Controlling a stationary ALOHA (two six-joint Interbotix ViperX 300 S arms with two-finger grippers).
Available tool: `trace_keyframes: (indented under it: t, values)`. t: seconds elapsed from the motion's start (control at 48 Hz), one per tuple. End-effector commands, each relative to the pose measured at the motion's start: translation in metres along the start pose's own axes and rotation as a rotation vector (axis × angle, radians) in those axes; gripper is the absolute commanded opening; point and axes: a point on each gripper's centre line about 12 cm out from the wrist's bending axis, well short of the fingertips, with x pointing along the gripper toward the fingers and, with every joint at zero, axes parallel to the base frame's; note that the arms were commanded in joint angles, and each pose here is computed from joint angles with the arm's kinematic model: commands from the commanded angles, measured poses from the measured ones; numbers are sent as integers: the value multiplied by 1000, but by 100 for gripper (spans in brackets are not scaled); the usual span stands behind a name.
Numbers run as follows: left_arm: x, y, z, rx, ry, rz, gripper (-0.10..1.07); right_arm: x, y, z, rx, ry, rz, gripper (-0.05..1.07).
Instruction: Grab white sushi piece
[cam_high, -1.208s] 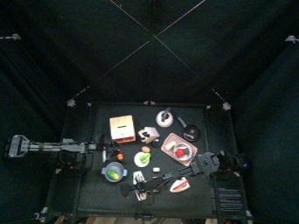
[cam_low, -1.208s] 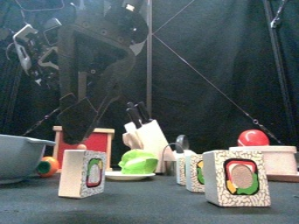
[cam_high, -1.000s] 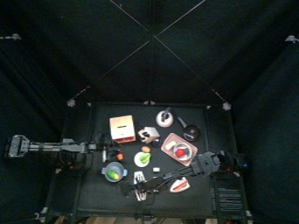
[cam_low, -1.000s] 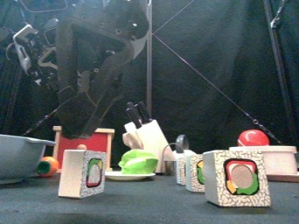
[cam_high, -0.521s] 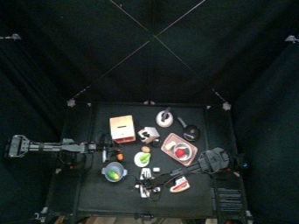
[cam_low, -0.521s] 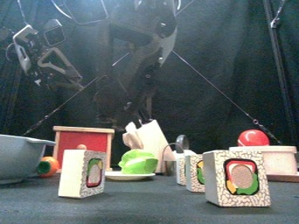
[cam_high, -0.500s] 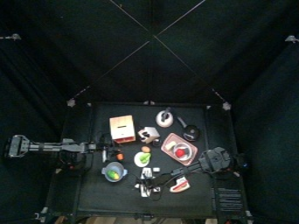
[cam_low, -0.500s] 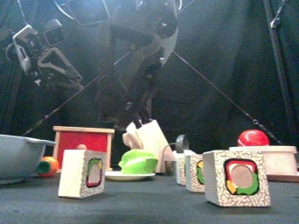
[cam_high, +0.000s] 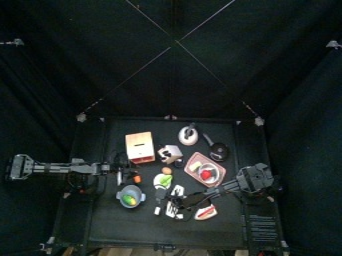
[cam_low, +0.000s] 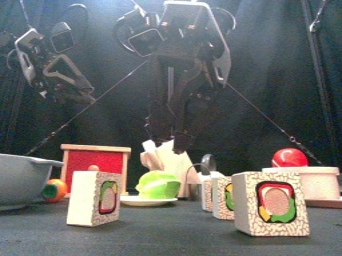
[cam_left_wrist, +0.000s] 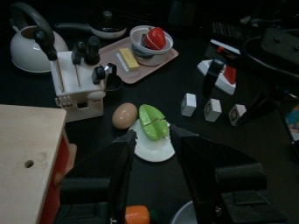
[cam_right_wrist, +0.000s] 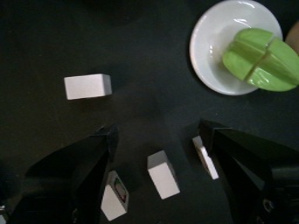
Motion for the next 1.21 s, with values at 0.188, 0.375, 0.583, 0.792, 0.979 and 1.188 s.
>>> trace_keyframes:
  t: [0.188,0.375,0.583,0.792,0.979,1.188]
  values:
    - [1,0,5,1,-15,-1,77,-27,-16,3,244,-58,11,101]
    - [1,0,5,1,-14,-1,77,-34,-29,1,399,-95,-22,101]
    - [1,0,5,1,-14,-1,77,-33,-41,-12,564,-98,-60,101]
    - [1,0,4,1,-12,0,77,-25,-48,-23,689,-71,-117,101]
    - [1,0,5,1,-15,-1,77,-18,-47,-28,721,-36,-144,101]
    - [1,0,4,1,-12,0,77,-1,-42,-30,747,7,-160,101]
